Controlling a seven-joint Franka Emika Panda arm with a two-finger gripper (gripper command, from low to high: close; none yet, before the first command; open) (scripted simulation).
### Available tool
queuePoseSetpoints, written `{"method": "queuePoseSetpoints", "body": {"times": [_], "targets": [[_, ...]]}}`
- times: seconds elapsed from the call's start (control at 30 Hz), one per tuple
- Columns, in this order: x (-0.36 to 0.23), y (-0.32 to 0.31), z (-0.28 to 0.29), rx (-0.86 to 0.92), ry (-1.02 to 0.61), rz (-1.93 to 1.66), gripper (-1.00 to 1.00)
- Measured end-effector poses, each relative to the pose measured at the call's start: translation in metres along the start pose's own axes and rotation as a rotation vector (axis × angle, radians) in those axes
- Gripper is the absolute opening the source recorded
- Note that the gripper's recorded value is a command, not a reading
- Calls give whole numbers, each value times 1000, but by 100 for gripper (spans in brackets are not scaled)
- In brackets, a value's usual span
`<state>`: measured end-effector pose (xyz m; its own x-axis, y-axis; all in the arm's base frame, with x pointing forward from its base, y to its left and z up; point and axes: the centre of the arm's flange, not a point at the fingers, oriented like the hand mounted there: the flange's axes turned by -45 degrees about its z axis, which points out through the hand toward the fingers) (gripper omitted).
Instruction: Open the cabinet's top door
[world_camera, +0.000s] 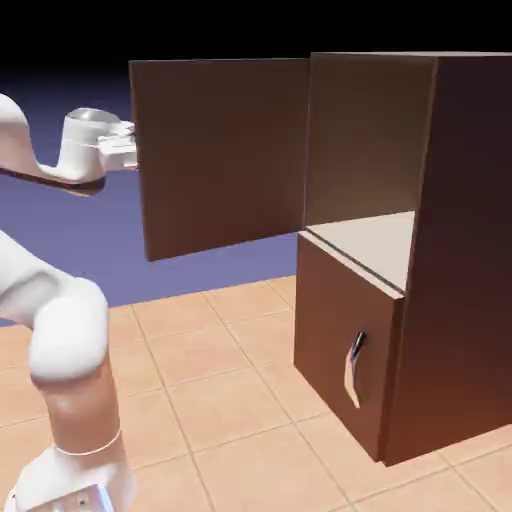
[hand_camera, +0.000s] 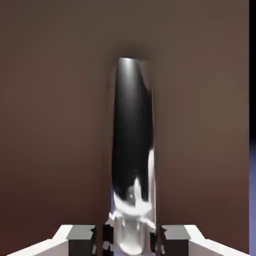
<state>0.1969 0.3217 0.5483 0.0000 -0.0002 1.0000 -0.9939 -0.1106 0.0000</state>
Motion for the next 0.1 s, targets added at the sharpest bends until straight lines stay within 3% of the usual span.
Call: {"method": "queuePoseSetpoints", "body": {"times": [0.1], "targets": [[0,-8,-14,-49,0,0,-100]]}}
